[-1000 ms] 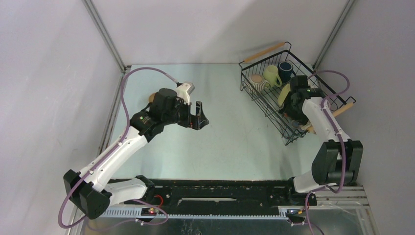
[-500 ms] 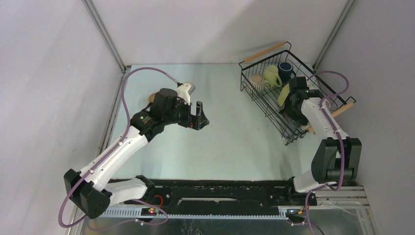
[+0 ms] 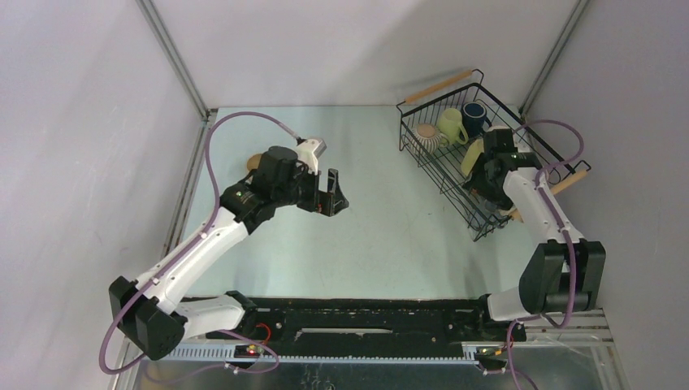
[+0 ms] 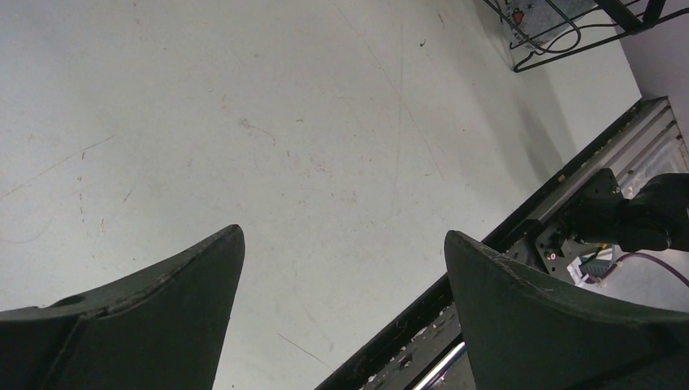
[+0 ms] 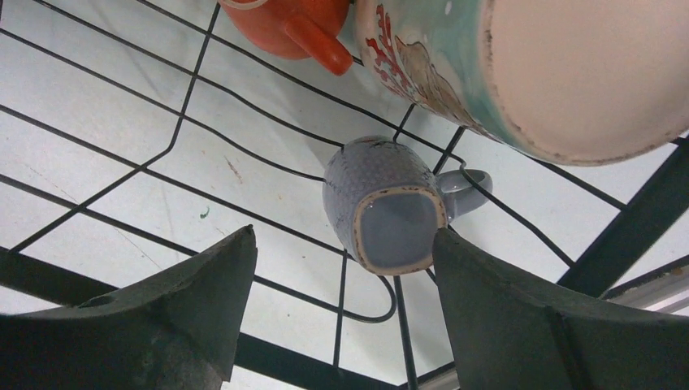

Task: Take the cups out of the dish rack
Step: Unload the cup from the dish rack.

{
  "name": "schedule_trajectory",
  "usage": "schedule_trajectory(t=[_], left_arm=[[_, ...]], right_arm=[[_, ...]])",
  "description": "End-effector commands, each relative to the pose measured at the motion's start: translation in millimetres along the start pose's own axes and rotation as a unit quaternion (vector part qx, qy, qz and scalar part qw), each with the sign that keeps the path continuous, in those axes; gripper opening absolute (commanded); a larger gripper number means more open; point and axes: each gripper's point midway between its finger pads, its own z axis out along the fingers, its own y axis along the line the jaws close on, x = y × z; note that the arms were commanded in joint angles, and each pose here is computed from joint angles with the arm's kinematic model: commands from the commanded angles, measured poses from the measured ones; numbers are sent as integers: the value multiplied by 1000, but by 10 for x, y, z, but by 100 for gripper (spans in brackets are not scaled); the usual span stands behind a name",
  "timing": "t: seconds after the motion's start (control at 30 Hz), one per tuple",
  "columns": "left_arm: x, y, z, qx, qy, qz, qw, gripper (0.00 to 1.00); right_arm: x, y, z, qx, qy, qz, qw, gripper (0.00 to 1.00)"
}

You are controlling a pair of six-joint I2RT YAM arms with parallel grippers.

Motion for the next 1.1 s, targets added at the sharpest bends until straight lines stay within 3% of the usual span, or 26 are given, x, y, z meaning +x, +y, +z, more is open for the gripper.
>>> schedule_trajectory(t=[0.0,0.33,1.07], left_arm=[[96,-20,66,12,9,4,1000,100],[108,-40,69,15,11,6,1000,100],[125,-3,83,5,15,7,1000,100]], right_arm=[[-100,-91,-121,9,-22,-5,1000,87],[1,-255,-1,63,3,-24,998,87],[170,89,185,-3,47,-31,998,57]])
